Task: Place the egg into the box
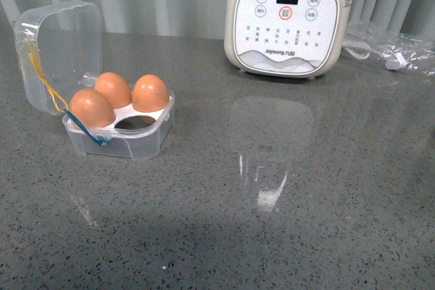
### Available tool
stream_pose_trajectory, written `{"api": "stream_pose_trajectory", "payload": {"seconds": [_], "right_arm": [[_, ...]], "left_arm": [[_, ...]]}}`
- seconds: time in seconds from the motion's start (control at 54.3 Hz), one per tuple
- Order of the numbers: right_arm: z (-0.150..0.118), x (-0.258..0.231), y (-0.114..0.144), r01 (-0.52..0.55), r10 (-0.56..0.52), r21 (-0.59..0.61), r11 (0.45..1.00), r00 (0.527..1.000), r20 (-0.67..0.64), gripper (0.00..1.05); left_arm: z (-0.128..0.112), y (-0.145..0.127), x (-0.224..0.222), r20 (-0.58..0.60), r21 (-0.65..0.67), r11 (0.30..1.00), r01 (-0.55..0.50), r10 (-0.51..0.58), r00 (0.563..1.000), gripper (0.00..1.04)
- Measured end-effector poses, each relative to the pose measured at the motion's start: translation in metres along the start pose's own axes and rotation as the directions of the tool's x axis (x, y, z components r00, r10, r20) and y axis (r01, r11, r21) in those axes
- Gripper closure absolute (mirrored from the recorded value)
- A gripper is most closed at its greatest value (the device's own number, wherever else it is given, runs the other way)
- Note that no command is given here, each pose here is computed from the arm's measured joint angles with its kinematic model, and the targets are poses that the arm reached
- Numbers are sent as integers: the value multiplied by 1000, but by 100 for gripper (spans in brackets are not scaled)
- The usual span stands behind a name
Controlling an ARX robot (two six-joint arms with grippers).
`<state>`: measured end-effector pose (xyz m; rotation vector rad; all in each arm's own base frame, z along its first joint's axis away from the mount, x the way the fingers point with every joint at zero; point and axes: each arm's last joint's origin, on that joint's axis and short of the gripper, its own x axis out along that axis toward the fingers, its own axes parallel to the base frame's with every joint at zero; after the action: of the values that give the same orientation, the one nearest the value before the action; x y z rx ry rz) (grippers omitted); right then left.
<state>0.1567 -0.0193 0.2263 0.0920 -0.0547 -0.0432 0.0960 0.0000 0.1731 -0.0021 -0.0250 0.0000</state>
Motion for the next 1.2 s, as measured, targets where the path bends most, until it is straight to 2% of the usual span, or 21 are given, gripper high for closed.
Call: {"api": "stream_pose_trajectory", "payload": {"seconds": [0.203, 0.368, 0.608, 0.976, 1.197], "right_arm": [[10, 60, -17, 20, -20, -8, 1000, 990, -138, 7], [10, 95, -21, 4, -5, -2, 1000, 960, -280, 7], [14, 101, -21, -11, 3, -20, 1000, 938, -347, 7], [-14, 102, -30, -28, 20, -9, 1000, 891, -454, 7], [-25, 102, -32, -27, 21, -6, 1000, 879, -477, 7]], "left_arm": [[0, 0, 0, 0, 0, 1000, 0, 0, 1000, 7], [0, 0, 0, 0, 0, 1000, 0, 0, 1000, 7], [0, 0, 0, 0, 0, 1000, 0, 0, 1000, 7], [0, 0, 0, 0, 0, 1000, 0, 0, 1000, 7], [0, 0, 0, 0, 0, 1000, 0, 0, 1000, 7]]}}
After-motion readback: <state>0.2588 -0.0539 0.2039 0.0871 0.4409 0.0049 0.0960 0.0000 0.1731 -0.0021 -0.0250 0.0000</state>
